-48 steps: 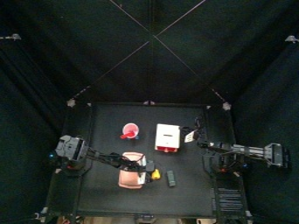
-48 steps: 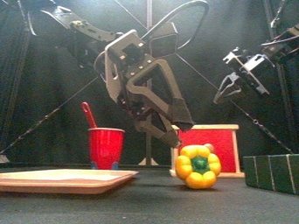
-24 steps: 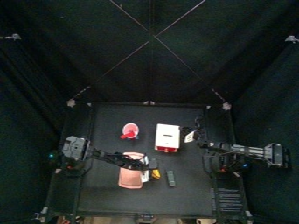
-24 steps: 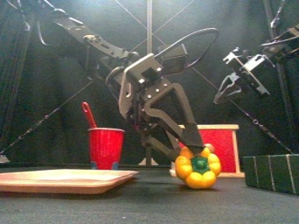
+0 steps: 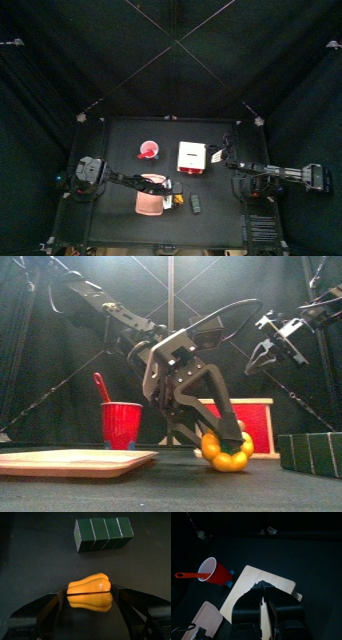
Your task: Grab squash
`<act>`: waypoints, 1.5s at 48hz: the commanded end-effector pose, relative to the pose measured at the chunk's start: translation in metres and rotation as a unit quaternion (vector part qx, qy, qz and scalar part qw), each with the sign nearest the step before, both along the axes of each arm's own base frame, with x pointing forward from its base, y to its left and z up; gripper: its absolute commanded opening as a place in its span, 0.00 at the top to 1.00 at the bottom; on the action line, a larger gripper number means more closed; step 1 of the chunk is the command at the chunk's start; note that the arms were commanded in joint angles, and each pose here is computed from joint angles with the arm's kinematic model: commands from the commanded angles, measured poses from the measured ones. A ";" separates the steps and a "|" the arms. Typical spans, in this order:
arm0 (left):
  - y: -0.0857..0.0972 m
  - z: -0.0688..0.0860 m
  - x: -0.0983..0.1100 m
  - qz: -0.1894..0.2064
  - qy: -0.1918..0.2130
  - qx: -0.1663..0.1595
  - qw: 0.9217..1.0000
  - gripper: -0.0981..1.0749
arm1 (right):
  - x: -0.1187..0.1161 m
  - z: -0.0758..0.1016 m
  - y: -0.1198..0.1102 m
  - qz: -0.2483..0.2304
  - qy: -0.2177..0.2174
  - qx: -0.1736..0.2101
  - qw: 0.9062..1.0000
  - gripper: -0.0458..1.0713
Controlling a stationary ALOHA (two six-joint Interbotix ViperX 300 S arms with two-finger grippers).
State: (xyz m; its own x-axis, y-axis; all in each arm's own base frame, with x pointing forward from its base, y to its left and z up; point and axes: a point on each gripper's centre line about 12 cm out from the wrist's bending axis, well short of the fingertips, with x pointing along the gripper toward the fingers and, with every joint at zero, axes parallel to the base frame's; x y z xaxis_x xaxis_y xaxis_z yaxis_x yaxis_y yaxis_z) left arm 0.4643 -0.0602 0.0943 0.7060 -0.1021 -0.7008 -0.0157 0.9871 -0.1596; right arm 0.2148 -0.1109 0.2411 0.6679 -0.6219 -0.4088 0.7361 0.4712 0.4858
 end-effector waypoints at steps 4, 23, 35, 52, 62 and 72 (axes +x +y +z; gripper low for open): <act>0.003 0.012 0.007 0.003 -0.016 -0.002 1.000 0.05 | 0.001 0.004 0.000 0.000 -0.006 -0.003 1.000 0.62; 0.004 0.011 0.007 0.004 -0.016 -0.001 1.000 0.05 | 0.001 0.005 0.000 0.000 -0.006 -0.003 1.000 0.62; 0.005 0.012 0.008 0.005 -0.017 -0.001 1.000 0.10 | 0.001 0.005 0.000 0.000 -0.006 -0.003 1.000 0.62; 0.004 0.019 0.007 0.003 -0.023 -0.003 1.000 0.22 | 0.001 0.004 0.000 0.000 -0.005 -0.002 1.000 0.62; 0.003 0.035 0.000 -0.008 -0.026 -0.004 1.000 0.23 | 0.001 0.004 0.000 0.000 -0.006 -0.002 1.000 0.62; 0.003 0.043 -0.005 -0.013 -0.039 0.007 0.999 0.23 | 0.000 0.004 -0.001 0.000 -0.006 -0.002 1.000 0.62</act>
